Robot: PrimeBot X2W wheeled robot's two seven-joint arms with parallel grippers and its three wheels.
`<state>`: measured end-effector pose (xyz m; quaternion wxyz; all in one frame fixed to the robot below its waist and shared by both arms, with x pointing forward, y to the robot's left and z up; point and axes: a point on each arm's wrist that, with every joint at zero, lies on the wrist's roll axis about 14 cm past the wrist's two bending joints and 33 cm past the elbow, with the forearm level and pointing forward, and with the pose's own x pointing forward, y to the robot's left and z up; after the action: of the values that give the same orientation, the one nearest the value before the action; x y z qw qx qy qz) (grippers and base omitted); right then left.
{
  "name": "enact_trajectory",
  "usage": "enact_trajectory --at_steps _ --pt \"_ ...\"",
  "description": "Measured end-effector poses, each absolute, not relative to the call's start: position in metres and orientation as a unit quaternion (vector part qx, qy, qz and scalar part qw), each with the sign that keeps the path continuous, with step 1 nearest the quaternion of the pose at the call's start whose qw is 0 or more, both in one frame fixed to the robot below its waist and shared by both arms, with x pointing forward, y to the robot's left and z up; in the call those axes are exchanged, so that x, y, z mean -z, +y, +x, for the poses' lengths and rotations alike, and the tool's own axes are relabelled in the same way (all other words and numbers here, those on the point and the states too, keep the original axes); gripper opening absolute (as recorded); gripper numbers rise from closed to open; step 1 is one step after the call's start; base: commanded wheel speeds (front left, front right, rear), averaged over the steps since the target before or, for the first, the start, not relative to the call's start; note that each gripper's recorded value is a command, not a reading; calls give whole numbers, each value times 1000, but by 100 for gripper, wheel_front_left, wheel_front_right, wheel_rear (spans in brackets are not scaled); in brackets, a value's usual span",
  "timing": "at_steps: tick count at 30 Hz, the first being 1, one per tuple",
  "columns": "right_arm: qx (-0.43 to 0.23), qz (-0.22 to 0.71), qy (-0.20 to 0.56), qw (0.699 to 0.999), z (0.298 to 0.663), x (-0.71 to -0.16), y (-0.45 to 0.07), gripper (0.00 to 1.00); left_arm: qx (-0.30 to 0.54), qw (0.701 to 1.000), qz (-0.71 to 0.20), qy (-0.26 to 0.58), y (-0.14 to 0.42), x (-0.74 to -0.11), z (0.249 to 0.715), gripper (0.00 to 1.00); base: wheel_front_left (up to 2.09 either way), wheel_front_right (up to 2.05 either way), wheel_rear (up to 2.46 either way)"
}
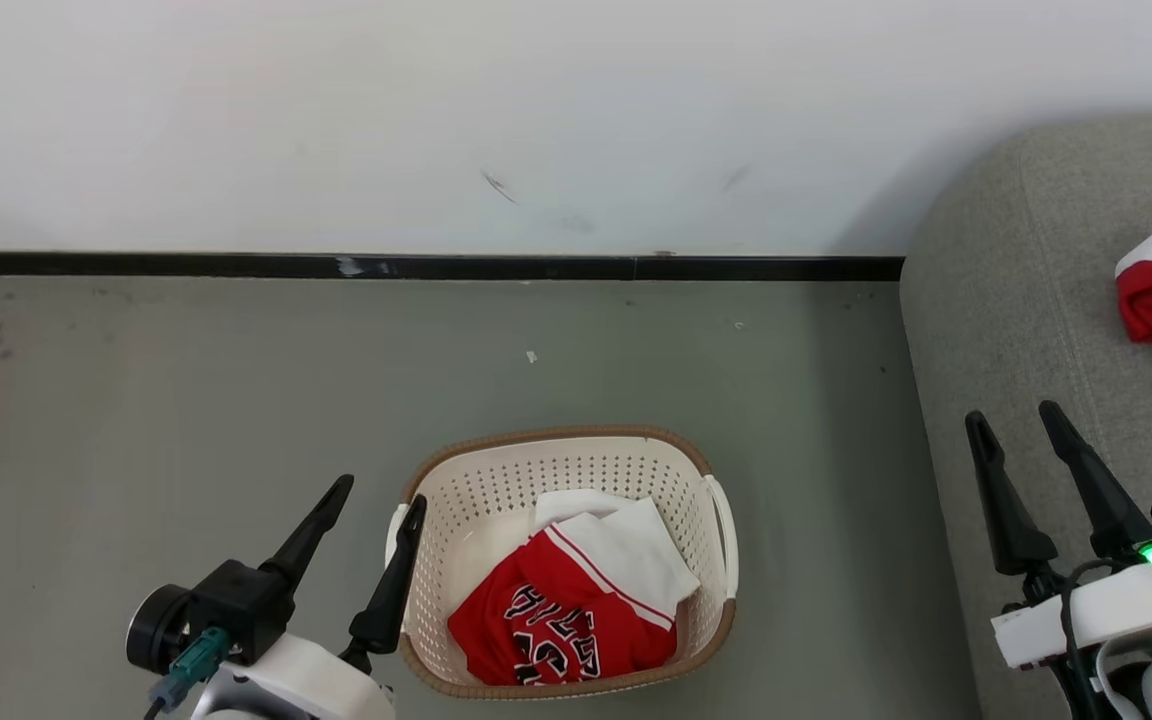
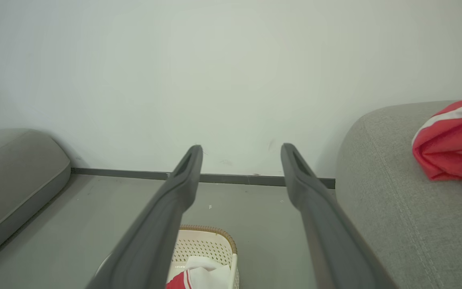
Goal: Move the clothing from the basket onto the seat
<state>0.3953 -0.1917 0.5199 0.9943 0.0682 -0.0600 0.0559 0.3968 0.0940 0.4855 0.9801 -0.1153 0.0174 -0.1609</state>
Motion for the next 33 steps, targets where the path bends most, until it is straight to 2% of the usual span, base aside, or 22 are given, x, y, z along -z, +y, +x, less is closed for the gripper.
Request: enact_trajectory --at_steps 17,33 --pt "-43 71 -61 995 429 -512 -198 100 207 971 -106 52 69 -455 438 100 0 0 0" --pt "-30 76 -55 995 461 -493 -202 100 256 952 -97 137 40 -387 459 100 0 0 0"
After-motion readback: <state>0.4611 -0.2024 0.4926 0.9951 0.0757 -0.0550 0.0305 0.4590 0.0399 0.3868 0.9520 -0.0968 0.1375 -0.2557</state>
